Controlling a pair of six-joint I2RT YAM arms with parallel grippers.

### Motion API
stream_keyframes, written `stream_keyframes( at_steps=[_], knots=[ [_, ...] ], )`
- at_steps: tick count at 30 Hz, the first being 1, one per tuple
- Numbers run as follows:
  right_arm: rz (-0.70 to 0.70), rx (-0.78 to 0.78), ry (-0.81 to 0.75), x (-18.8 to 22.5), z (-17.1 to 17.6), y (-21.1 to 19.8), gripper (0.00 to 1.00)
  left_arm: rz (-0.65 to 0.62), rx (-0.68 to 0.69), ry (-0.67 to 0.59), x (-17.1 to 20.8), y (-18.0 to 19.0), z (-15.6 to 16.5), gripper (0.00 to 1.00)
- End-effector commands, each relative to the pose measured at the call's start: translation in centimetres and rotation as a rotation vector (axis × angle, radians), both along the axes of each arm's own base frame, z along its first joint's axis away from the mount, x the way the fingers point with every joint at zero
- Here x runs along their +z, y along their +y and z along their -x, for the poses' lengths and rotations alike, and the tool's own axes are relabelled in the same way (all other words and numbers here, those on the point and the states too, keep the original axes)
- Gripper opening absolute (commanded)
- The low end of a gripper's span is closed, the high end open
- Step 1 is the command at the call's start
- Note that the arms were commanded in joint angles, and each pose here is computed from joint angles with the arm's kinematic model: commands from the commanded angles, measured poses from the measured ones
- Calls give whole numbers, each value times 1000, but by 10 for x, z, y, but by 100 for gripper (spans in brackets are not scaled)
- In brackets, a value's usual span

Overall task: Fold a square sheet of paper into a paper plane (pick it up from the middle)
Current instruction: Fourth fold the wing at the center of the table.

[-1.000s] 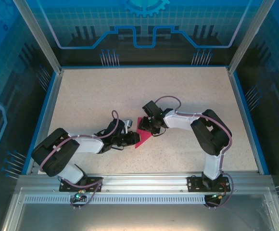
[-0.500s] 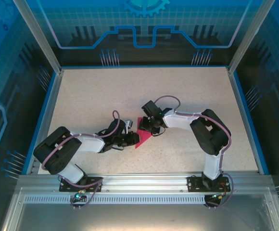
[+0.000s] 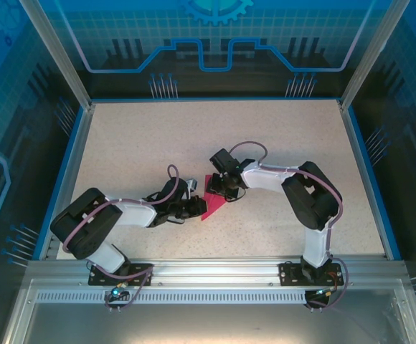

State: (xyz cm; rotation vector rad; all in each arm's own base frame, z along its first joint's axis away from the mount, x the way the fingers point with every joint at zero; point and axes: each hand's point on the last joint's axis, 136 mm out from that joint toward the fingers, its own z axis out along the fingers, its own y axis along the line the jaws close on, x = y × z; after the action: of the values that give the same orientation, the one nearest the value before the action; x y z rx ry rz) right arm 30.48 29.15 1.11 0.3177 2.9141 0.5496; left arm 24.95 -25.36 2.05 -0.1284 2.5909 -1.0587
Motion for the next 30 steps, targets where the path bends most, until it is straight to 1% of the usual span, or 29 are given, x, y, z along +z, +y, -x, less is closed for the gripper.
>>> stream_keyframes(
  at_steps=[1,6,8,13,16,19,26,30],
  knots=[
    [284,-4,159,-67,40,-58,43,-38,-3,21,-8,1,1,11],
    [303,10,165,-69,41,-57,43,-40,-6,24,-8,1,1,11],
    [313,16,168,-70,41,-57,43,-33,-6,20,-6,0,1,13],
    [326,25,176,-73,43,-58,43,6,3,-17,14,-1,-1,26],
    [320,30,173,-73,43,-57,43,30,27,-41,26,2,-5,30],
    [307,40,168,-73,42,-54,44,49,39,-59,33,5,-5,32],
    [248,70,135,-69,40,-45,46,46,72,-73,32,11,-6,32],
    [265,70,140,-69,41,-48,47,40,92,-78,31,14,-7,32]
  ],
)
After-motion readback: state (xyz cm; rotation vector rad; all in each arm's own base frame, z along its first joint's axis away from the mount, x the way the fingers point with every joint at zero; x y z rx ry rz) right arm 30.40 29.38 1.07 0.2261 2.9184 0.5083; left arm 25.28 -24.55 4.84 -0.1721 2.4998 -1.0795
